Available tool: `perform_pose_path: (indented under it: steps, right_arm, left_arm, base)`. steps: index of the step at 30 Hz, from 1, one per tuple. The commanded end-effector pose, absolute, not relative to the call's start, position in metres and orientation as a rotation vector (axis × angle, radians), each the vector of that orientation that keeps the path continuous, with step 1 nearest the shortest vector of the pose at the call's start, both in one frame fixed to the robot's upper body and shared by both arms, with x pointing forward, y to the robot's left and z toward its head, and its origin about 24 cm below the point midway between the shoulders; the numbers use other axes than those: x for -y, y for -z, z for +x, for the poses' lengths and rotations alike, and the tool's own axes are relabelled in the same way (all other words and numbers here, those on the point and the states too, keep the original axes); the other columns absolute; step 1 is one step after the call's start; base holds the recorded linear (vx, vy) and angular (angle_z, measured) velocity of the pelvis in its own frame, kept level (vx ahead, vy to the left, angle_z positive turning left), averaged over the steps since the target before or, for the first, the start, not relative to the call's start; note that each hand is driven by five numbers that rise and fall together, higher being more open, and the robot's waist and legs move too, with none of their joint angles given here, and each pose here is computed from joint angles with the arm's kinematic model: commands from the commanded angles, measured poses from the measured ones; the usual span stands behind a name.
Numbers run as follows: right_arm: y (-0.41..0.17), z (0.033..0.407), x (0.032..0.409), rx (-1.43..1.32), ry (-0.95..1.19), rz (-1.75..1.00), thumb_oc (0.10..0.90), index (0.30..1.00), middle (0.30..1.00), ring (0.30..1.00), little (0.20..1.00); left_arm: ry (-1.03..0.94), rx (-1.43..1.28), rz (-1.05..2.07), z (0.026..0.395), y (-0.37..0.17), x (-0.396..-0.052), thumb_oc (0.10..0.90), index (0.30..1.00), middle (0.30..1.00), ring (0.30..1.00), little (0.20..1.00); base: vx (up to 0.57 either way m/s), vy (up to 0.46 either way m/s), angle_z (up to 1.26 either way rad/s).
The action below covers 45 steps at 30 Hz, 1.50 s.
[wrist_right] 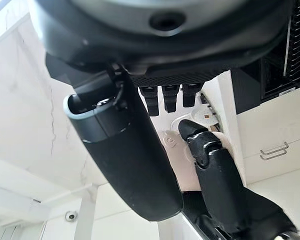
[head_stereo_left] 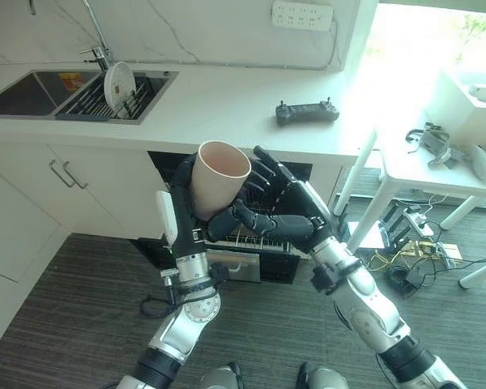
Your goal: Place the dishes in the dishwasher.
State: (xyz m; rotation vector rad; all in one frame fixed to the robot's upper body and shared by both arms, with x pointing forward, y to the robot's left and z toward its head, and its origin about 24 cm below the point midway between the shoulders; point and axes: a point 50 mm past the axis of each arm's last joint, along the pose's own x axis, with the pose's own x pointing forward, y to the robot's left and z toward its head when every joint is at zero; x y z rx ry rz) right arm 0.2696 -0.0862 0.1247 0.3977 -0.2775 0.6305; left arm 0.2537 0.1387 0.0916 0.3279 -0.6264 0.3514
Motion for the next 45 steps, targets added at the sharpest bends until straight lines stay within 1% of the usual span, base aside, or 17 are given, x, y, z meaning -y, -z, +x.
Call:
perform_pose_path:
  steps: [1, 13, 25, 36, 37, 38, 39, 45]
  right_arm:
    - [-0.175, 0.274, 0.07, 0.487, -0.702, 0.549, 0.8, 0.9, 0.9, 0.9, 0.9]
    - [-0.186, 0.28, 0.052, 0.426, -0.771, 0.582, 0.8, 0.9, 0.9, 0.9, 0.9]
    - [-0.183, 0.286, 0.037, 0.348, -0.795, 0.523, 0.8, 0.9, 0.9, 0.9, 0.9]
    - [-0.175, 0.285, 0.023, 0.292, -0.885, 0.452, 0.8, 0.9, 0.9, 0.9, 0.9]
    - [-0.176, 0.285, 0.022, 0.298, -0.887, 0.436, 0.565, 0.547, 0.547, 0.547, 0.547]
    - [-0.176, 0.285, 0.022, 0.302, -0.887, 0.432, 0.522, 0.484, 0.484, 0.484, 0.484]
    - [-0.177, 0.285, 0.022, 0.316, -0.88, 0.418, 0.4, 0.3, 0.3, 0.3, 0.3]
    - [-0.185, 0.286, 0.025, 0.37, -0.823, 0.418, 0.4, 0.3, 0.3, 0.3, 0.3]
  left_arm:
    - [-0.252, 0.907, 0.278, 0.261, -0.137, -0.121, 0.4, 0.3, 0.3, 0.3, 0.3]
    - [-0.188, 0.904, 0.254, 0.26, -0.135, -0.109, 0.4, 0.3, 0.3, 0.3, 0.3]
    - [-0.152, 0.914, 0.251, 0.261, -0.133, -0.099, 0.4, 0.3, 0.3, 0.3, 0.3]
    - [-0.119, 0.902, 0.257, 0.263, -0.131, -0.093, 0.4, 0.3, 0.3, 0.3, 0.3]
    - [-0.115, 0.901, 0.259, 0.263, -0.13, -0.092, 0.4, 0.3, 0.3, 0.3, 0.3]
    - [-0.114, 0.901, 0.259, 0.263, -0.13, -0.092, 0.4, 0.3, 0.3, 0.3, 0.3]
    - [-0.111, 0.897, 0.259, 0.263, -0.13, -0.091, 0.4, 0.3, 0.3, 0.3, 0.3]
    - [-0.113, 0.876, 0.258, 0.264, -0.129, -0.09, 0.4, 0.3, 0.3, 0.3, 0.3]
  base:
    - [0.0, -0.012, 0.05]
    - [0.0, -0.004, 0.01]
    - [0.0, 0.003, 0.03]
    - [0.0, 0.001, 0.03]
    - [0.0, 0.0, 0.0]
    - [0.0, 0.0, 0.0]
    - [0.0, 0.0, 0.0]
    - [0.0, 0.0, 0.0]
